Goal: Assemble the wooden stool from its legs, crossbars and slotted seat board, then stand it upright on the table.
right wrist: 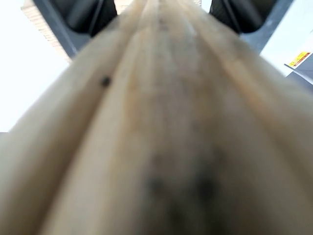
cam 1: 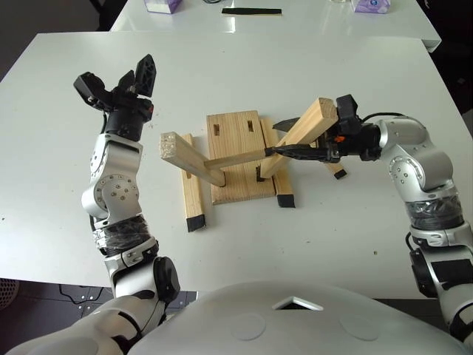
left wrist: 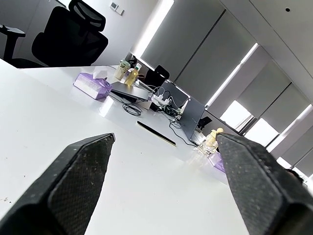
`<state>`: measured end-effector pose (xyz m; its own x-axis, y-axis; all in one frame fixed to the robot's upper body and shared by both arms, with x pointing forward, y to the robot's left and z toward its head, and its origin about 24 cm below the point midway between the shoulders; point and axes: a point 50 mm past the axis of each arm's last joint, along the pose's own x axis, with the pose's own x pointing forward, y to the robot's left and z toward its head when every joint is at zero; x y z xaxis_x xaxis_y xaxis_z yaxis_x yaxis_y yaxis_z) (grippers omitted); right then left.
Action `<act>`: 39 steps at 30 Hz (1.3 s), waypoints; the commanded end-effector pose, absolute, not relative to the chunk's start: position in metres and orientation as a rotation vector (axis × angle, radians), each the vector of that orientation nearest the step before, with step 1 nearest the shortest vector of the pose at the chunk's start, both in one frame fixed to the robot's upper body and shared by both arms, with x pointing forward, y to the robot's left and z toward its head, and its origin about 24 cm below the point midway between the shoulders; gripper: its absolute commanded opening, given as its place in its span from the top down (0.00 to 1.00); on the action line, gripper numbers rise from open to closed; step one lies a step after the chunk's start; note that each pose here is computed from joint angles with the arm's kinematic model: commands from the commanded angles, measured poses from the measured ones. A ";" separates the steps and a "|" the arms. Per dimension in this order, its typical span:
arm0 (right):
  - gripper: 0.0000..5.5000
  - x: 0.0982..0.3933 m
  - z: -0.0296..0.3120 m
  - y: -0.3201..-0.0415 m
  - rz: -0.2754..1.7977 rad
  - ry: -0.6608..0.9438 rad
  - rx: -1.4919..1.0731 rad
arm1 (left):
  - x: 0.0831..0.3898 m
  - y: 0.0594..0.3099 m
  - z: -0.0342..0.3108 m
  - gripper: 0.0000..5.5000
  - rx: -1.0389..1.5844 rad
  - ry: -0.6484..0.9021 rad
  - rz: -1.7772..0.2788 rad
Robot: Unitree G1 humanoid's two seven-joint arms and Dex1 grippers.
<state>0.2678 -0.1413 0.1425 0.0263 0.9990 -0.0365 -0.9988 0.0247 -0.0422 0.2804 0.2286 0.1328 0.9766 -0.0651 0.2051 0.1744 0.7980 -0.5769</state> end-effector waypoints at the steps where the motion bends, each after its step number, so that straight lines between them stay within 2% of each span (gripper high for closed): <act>1: 0.63 0.268 0.133 -0.150 1.574 0.116 -0.087 | 0.276 0.225 0.140 0.30 -0.608 -0.209 -0.195; 9: 0.63 0.272 0.127 -0.153 1.621 0.105 -0.107 | 0.271 0.225 0.140 0.30 -0.590 -0.222 -0.237; 16: 0.64 0.284 0.124 -0.163 1.481 0.058 0.020 | 0.270 0.223 0.144 0.30 -0.611 -0.233 -0.291; 22: 0.64 0.271 0.113 -0.157 1.526 0.089 -0.023 | 0.267 0.219 0.145 0.30 -0.613 -0.225 -0.329; 26: 0.64 0.271 0.120 -0.152 1.540 0.073 -0.007 | 0.266 0.217 0.148 0.30 -0.612 -0.231 -0.354; 33: 0.64 0.285 0.114 -0.153 1.549 0.144 -0.092 | 0.261 0.210 0.171 0.30 -0.619 -0.309 -0.461; 39: 0.64 0.279 0.110 -0.148 1.543 0.157 -0.166 | 0.260 0.210 0.213 0.30 -0.609 -0.451 -0.465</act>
<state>0.2843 -0.1408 0.1336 -0.0280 0.9975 -0.0652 -0.9971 -0.0324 -0.0681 0.2624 0.2088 0.1910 0.8311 -0.2918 0.4735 0.5186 0.7141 -0.4703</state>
